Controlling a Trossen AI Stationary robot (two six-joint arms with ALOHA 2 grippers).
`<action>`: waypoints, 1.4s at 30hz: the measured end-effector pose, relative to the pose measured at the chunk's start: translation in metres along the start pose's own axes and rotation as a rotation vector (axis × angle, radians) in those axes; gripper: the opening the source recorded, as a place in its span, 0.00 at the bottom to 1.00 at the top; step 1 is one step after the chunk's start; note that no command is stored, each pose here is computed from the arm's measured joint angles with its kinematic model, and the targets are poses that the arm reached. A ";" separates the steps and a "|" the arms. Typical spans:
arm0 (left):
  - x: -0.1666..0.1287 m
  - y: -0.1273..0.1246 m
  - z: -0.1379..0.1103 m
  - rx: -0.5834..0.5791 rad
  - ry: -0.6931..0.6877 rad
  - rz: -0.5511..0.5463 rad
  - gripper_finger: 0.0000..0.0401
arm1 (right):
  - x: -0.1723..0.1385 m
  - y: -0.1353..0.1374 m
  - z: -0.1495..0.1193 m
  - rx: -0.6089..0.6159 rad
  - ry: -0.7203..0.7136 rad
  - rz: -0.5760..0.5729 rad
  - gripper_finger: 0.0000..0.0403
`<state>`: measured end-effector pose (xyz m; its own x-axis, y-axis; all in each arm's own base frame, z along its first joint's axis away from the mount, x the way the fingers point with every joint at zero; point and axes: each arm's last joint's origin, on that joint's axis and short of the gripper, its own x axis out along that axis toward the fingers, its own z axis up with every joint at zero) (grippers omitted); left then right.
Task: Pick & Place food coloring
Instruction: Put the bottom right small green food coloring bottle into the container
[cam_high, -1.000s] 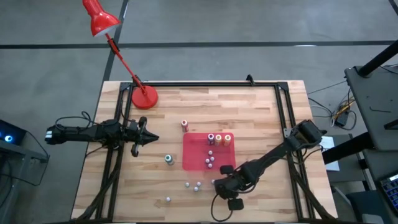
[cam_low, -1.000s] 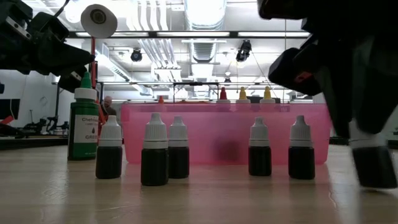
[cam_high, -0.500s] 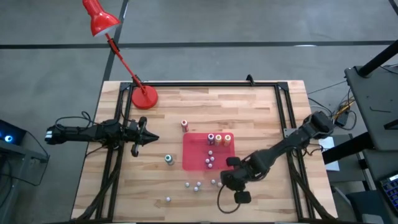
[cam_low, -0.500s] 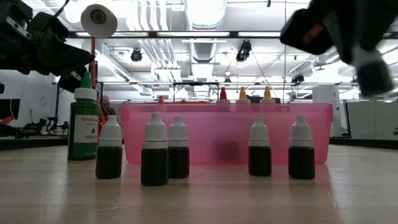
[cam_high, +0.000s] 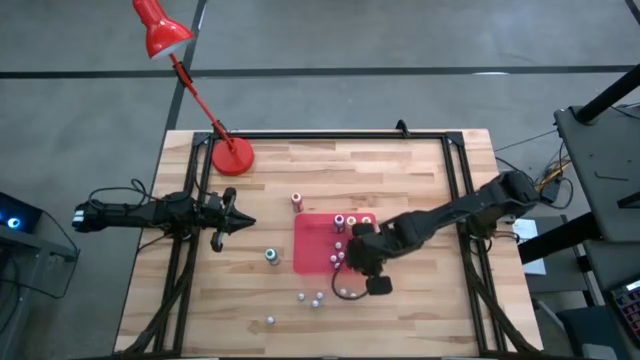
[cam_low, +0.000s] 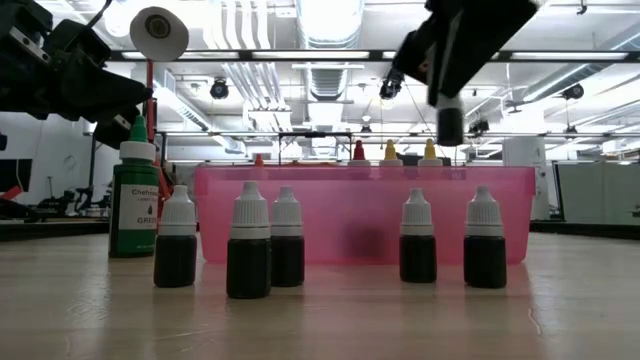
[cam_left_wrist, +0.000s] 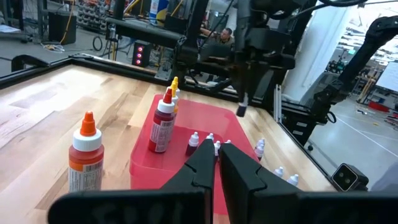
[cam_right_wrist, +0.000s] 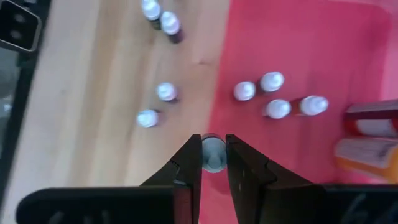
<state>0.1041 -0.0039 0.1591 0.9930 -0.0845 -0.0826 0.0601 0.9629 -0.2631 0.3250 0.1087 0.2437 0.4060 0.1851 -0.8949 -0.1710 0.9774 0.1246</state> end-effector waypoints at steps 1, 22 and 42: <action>0.000 0.000 0.000 0.000 0.000 0.000 0.00 | 0.000 -0.004 0.001 -0.005 -0.001 -0.006 0.12; 0.000 0.000 0.000 0.000 -0.001 0.001 0.00 | 0.047 -0.028 0.004 -0.081 0.064 -0.061 0.12; 0.000 0.000 0.000 0.000 -0.002 0.003 0.00 | 0.065 -0.029 0.004 -0.107 0.056 -0.057 0.12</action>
<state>0.1041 -0.0038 0.1592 0.9933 -0.0816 -0.0817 0.0575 0.9632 -0.2627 0.3596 0.0929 0.1832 0.3676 0.1204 -0.9222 -0.2448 0.9691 0.0289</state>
